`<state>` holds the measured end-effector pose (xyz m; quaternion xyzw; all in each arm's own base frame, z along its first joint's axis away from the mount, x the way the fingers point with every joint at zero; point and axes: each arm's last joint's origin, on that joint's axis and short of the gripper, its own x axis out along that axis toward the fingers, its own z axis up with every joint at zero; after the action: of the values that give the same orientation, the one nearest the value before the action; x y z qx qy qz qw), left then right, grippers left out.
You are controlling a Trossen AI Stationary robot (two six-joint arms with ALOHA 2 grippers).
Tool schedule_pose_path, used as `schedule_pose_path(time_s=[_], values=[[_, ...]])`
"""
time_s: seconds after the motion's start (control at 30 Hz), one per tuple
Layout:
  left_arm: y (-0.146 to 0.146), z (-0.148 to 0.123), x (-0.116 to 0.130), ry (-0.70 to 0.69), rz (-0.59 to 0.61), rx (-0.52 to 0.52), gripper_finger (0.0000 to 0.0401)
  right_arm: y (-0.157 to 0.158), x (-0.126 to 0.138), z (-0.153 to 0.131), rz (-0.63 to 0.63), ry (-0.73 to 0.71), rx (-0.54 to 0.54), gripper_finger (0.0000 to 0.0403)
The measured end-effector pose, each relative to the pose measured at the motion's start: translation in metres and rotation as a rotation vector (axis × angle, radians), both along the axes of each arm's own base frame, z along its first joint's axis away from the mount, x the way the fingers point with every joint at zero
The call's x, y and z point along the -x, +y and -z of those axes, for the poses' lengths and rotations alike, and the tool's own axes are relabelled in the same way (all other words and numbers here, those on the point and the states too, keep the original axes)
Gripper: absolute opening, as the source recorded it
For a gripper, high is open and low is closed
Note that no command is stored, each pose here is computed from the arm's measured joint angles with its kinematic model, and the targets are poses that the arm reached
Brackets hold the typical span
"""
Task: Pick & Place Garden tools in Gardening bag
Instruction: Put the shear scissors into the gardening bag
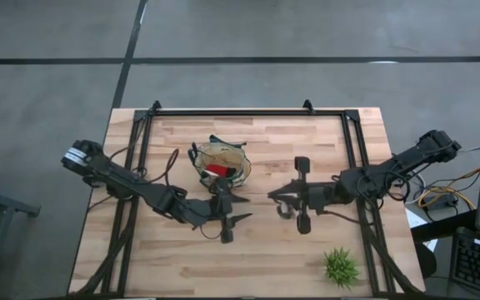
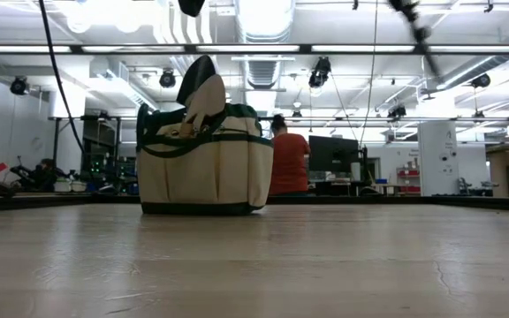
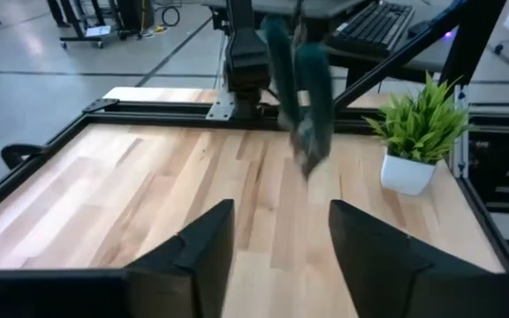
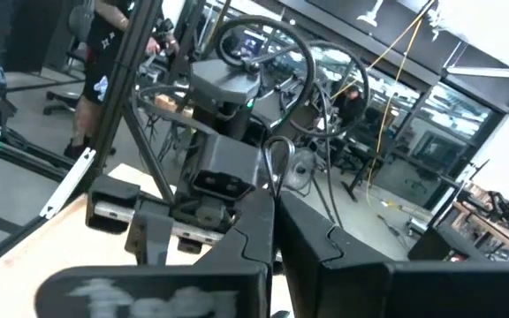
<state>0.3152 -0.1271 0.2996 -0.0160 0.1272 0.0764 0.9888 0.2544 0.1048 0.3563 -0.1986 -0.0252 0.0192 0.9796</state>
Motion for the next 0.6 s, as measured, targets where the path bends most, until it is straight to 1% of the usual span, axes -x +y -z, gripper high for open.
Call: schedule_pose_path(time_s=[0.13,0.27,0.37,0.43,0.5,0.6], values=[[0.003,0.0,0.006,0.043,-0.009,-0.004,0.0209,-0.004,0.002,0.001,0.011,0.026,-0.007,0.0008],[0.005,0.001,0.01,0.084,-0.027,0.016,0.0208,-0.009,0.004,-0.001,0.03,0.038,-0.01,0.0008],[0.005,-0.002,0.015,0.087,-0.028,0.027,0.0201,-0.013,0.005,-0.002,0.044,0.041,-0.009,0.0008],[0.006,-0.005,0.017,0.079,-0.028,0.034,0.0191,-0.016,0.006,-0.002,0.052,0.045,-0.007,0.0008],[0.006,-0.007,0.019,0.082,-0.014,0.036,0.0171,-0.019,0.007,-0.004,0.063,0.04,-0.009,0.0008],[0.01,-0.015,0.028,0.088,-0.001,0.024,0.0116,-0.026,0.008,-0.009,0.087,0.03,-0.007,0.0008]])
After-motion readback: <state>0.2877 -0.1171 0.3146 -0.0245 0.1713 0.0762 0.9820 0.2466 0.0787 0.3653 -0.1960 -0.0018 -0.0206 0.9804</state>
